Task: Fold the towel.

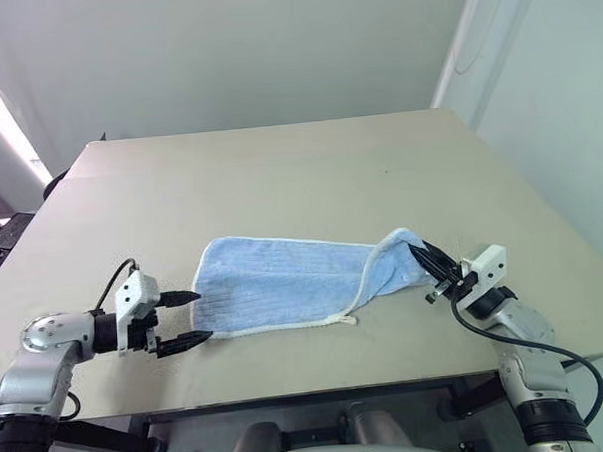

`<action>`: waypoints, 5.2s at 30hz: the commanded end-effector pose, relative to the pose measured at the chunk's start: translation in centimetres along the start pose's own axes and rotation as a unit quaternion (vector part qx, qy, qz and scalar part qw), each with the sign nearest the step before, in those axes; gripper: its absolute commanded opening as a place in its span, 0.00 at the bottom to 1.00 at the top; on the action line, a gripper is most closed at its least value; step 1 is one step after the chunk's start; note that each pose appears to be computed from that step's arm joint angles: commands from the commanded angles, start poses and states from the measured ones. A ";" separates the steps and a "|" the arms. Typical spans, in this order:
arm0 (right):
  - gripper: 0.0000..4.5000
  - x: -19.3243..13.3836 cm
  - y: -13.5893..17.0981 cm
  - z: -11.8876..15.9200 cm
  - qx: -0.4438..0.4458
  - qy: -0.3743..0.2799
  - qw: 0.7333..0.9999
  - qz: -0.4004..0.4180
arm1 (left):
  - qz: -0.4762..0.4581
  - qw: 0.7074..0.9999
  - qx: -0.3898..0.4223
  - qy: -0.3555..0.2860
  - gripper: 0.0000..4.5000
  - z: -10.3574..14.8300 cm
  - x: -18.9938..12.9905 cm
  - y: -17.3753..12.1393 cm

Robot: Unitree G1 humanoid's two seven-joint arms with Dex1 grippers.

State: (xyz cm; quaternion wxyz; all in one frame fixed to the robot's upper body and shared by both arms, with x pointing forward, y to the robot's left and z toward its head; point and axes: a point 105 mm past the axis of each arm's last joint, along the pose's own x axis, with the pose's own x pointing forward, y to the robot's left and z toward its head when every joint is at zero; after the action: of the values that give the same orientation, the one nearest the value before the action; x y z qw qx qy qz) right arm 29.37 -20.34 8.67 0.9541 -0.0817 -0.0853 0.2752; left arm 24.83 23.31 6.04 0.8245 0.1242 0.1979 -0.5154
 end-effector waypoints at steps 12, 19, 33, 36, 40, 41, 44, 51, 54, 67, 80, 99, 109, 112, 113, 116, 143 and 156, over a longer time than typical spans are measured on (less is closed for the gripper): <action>0.00 1.5 -1.1 0.9 -0.031 -0.008 0.999 -0.026 | -0.051 0.994 0.044 0.091 0.92 -2.4 -0.1 0.2; 0.00 1.8 -1.4 0.7 -0.036 0.000 0.999 -0.034 | -0.067 0.994 0.027 0.088 0.48 -2.4 0.3 0.3; 0.00 1.7 -3.9 1.4 -0.021 -0.010 0.996 -0.084 | 0.027 0.999 -0.022 -0.012 0.00 2.1 -2.2 3.9; 0.00 2.1 -5.5 2.4 -0.001 -0.026 0.993 -0.119 | 0.093 0.995 -0.022 -0.012 0.00 2.9 -2.8 6.2; 0.00 3.3 -8.1 4.4 0.006 -0.065 0.983 -0.169 | 0.124 0.987 -0.044 -0.093 0.00 6.3 -2.9 8.4; 0.00 3.8 -8.8 4.7 -0.002 -0.074 0.980 -0.185 | 0.140 0.983 -0.044 -0.107 0.00 7.0 -2.6 9.3; 0.00 5.6 -10.4 5.3 -0.010 -0.090 0.969 -0.229 | 0.204 0.968 -0.031 -0.141 0.00 9.1 -1.4 12.2; 0.00 9.9 -11.8 6.3 -0.034 -0.097 0.955 -0.278 | 0.365 0.916 0.021 -0.166 0.00 14.1 -0.4 18.0; 0.00 10.8 -12.1 6.7 -0.056 -0.097 0.948 -0.297 | 0.421 0.889 0.054 -0.174 0.00 16.2 -1.9 19.2; 0.00 8.7 -9.5 6.9 -0.067 -0.185 0.953 -0.230 | 0.337 0.912 0.170 -0.161 0.00 14.7 -4.3 16.5; 0.00 0.5 -4.3 4.7 -0.003 -0.165 0.978 -0.126 | 0.213 0.968 0.124 -0.049 0.00 4.7 -6.9 9.5; 0.00 -5.9 -2.6 1.1 0.056 0.013 0.976 -0.211 | 0.109 0.991 0.046 0.063 0.00 1.5 -7.6 3.6; 0.00 -5.1 -2.7 0.5 0.054 0.056 0.974 -0.213 | 0.100 0.994 0.042 0.033 0.00 2.9 -3.9 8.3; 0.00 -4.7 -2.2 0.3 0.056 0.059 0.976 -0.203 | 0.113 0.993 0.039 0.015 0.00 3.6 -2.4 9.9; 0.00 -4.5 -2.1 0.3 0.056 0.059 0.976 -0.200 | 0.115 0.992 0.040 0.012 0.00 3.8 -2.0 10.3; 0.00 -3.9 -1.7 -0.2 0.061 0.072 0.978 -0.187 | 0.113 0.993 0.036 -0.003 0.00 4.4 -0.8 11.0; 0.99 0.3 -3.7 -0.5 0.133 0.092 0.976 -0.148 | 0.251 0.964 0.001 -0.085 1.00 6.5 0.1 14.9; 0.99 -1.0 -6.9 0.0 0.227 0.145 0.951 -0.150 | 0.124 0.982 0.020 -0.141 1.00 7.9 1.9 10.7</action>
State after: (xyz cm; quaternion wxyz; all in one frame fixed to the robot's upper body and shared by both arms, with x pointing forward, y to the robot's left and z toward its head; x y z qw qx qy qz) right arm 32.07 -26.26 8.47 0.9817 0.1038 0.1067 0.1191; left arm 36.72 23.75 9.66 0.9046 0.0894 0.0894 -0.4071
